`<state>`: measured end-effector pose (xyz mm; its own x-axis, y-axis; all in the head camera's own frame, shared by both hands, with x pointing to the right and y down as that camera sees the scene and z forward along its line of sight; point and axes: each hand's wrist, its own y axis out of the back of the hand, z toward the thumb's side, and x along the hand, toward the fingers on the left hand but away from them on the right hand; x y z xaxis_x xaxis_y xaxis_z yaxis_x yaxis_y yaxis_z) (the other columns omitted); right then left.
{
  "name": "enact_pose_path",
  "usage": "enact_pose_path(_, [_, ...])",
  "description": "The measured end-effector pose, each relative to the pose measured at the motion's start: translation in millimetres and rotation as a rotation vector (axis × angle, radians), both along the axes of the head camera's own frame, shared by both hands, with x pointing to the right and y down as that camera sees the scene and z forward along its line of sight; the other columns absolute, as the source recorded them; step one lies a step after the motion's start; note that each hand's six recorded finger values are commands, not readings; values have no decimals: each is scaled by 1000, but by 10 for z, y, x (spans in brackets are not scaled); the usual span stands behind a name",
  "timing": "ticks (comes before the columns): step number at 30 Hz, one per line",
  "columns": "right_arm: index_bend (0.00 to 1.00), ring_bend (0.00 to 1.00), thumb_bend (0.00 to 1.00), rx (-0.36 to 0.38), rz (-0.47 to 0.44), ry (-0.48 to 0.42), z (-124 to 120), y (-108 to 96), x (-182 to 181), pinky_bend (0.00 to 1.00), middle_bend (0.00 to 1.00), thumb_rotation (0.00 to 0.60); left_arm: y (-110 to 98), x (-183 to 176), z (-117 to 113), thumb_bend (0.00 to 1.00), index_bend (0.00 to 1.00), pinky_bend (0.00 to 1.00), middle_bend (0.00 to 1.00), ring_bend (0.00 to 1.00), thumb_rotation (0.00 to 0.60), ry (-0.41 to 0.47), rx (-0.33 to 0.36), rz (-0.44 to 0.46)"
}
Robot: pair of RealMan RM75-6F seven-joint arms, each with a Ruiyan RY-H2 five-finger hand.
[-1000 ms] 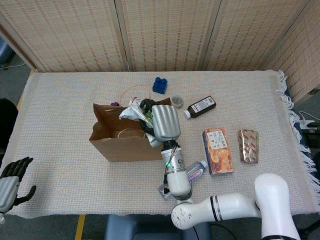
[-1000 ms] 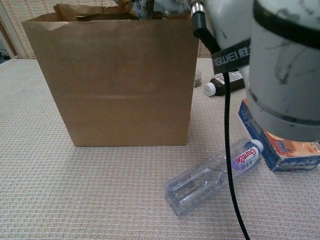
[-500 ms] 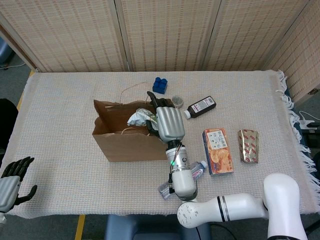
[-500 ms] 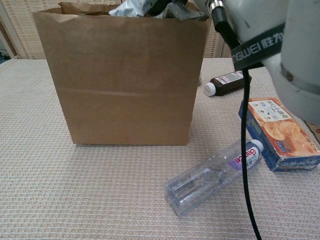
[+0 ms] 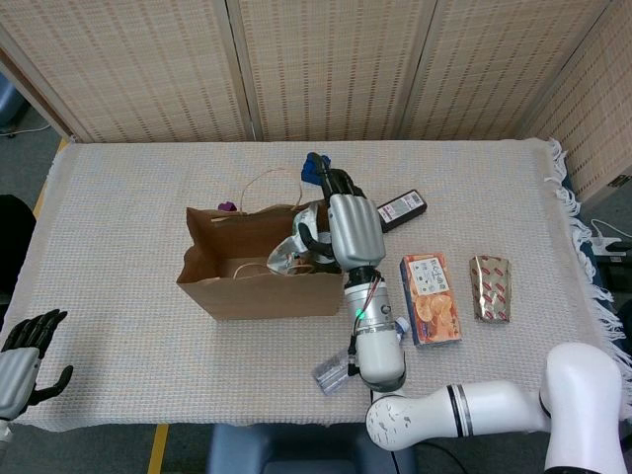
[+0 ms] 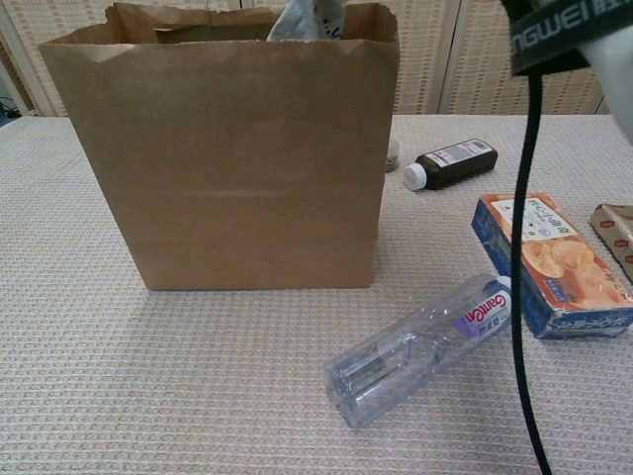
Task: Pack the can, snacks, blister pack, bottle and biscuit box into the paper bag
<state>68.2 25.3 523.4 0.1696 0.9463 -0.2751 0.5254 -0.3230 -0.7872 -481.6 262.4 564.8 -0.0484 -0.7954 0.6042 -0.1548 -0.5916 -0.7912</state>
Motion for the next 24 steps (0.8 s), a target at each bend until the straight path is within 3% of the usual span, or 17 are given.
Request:
enact_pose_path(6, [0,106,242,14,54,4,-119,-133,348,286,177,600,3,6,1,405,3,16,0,0,600,-5,1,3])
enact_pose_path(10, [0,106,242,5,43,12,-160,-116,530,265,178,600,8,15,6,405,3,15,0,0,600,-12,-1,7])
enact_pose_path(14, [0,105,242,-17,20,87,-133,-35,833,245,178,600,10,-2,7,406,3,16,0,0,600,-17,-3,2])
enact_pose_path(21, [0,69,234,-167,-2,301,118,286,1612,176,141,600,12,24,16,406,3,15,0,0,600,-23,-5,15])
enact_pose_path(24, [0,68,233,-234,-11,338,224,430,1799,165,140,600,13,32,21,406,3,16,0,0,600,-22,-6,17])
